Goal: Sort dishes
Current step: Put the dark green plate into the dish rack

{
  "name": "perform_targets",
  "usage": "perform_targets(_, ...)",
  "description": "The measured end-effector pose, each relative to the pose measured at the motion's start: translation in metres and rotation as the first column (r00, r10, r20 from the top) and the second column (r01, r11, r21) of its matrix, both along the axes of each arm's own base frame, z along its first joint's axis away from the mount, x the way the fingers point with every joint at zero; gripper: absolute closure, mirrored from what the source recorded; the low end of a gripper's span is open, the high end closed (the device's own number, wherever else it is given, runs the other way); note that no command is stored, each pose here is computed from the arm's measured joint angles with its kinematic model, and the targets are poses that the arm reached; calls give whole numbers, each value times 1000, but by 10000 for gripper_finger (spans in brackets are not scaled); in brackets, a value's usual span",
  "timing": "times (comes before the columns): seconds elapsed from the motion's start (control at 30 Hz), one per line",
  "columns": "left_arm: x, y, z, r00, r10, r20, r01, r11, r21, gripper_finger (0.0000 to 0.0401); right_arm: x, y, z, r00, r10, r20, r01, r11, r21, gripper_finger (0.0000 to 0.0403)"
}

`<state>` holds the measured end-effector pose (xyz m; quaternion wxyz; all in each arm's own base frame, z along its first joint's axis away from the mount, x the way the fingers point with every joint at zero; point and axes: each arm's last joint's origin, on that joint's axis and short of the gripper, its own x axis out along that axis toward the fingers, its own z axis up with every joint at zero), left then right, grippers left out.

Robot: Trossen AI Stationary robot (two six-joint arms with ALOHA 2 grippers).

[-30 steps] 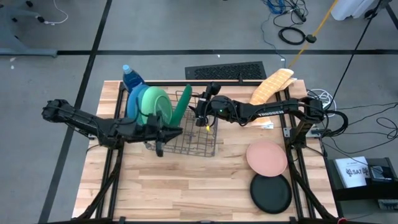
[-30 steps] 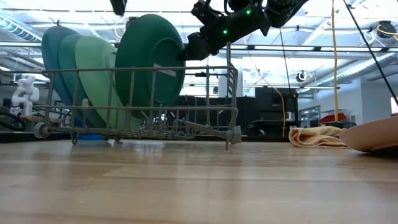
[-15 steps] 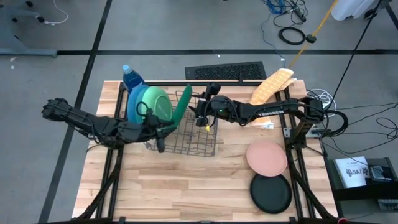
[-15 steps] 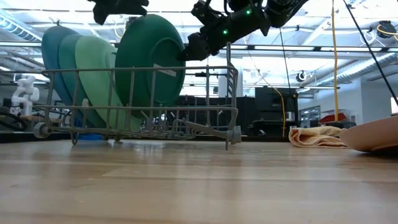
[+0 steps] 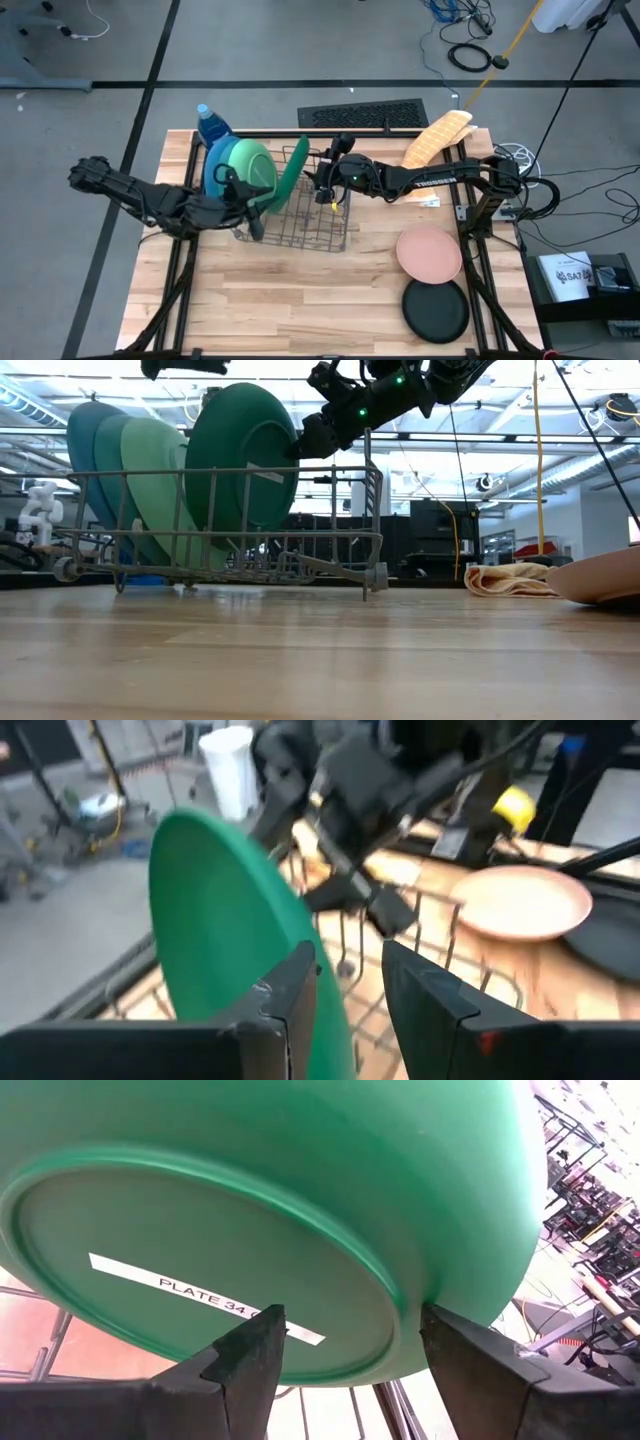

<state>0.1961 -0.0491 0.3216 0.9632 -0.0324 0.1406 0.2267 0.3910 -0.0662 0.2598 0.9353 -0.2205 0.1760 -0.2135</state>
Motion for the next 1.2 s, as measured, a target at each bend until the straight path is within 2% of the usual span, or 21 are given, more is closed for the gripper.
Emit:
perform_targets(0.2, 7, 4, -17, 994, 71, -85, -77, 995, -67, 283, 0, 0, 0, 1000, 1, 2, -1, 1000, 1, 174)
perform_targets(0.37, 16, 6, -23, 992, 73, -105, -82, 994, -79, 285, 0, 0, 0, 1000, 0, 3, 0, 1000, 2, 174)
perform_targets(0.47, 18, 8, -25, 992, 66, -110, -77, 992, -98, 303, 0, 0, 0, 1000, 0, 3, 0, 1000, 2, 174)
perform_targets(0.63, 20, 10, -23, 995, 58, -80, -69, 986, -153, 385, 1, 4, 0, 1000, 8, 2, -8, 1000, 3, 174)
perform_targets(0.83, 20, 12, -21, 995, 88, -46, -95, 978, -185, 397, 2, 13, 0, 999, 34, -1, -34, 999, -3, 174)
perform_targets(1.0, 24, 10, -8, 994, 56, 93, -31, 969, -246, 399, 2, 17, 0, 999, 38, -2, -38, 999, -4, 174)
perform_targets(1.2, 23, 0, -12, 995, 9, 102, 19, 960, -279, 400, 3, 26, 0, 998, 61, -1, -61, 998, -4, 174)
